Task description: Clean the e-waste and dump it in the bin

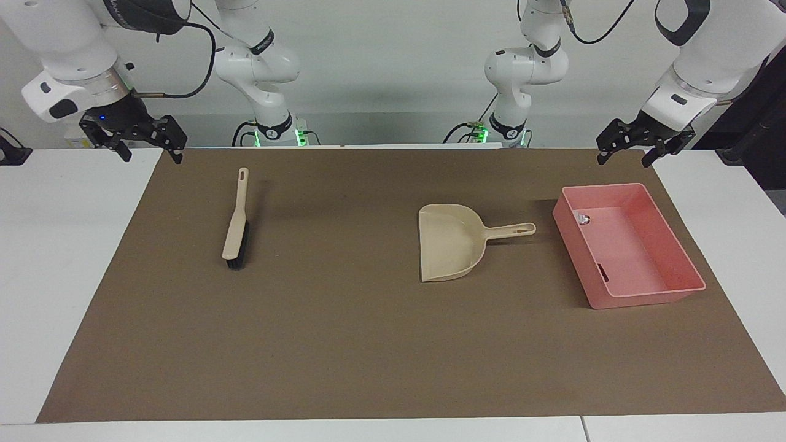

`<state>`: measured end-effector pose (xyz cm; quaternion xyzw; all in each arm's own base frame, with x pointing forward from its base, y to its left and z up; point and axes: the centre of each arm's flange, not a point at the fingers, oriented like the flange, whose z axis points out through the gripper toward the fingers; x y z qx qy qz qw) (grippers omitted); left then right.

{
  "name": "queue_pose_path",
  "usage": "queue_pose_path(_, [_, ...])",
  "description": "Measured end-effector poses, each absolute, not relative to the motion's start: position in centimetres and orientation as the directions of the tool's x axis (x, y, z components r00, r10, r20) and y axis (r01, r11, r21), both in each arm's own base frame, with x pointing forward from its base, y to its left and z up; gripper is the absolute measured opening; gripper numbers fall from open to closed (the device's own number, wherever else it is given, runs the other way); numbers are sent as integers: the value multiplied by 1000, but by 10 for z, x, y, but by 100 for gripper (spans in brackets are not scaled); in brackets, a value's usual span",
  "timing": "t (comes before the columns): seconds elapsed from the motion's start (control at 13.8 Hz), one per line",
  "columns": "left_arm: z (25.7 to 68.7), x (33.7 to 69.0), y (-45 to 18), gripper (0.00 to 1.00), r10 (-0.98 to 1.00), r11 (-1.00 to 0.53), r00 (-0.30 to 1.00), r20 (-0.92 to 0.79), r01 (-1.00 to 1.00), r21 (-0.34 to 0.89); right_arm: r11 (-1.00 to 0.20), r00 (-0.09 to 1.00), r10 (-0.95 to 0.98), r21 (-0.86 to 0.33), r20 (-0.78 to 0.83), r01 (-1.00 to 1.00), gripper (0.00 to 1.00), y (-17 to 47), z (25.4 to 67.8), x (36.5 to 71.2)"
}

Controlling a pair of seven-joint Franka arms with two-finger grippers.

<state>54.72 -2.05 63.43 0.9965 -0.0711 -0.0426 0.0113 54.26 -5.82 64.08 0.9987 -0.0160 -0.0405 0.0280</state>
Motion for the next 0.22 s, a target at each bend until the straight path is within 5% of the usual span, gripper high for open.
queue_pose_path(0.22, [634,547,-20,99,-128,-992,988,-86,-126,27,-998,996,-34,57,-80,-30,100,-58,641,543])
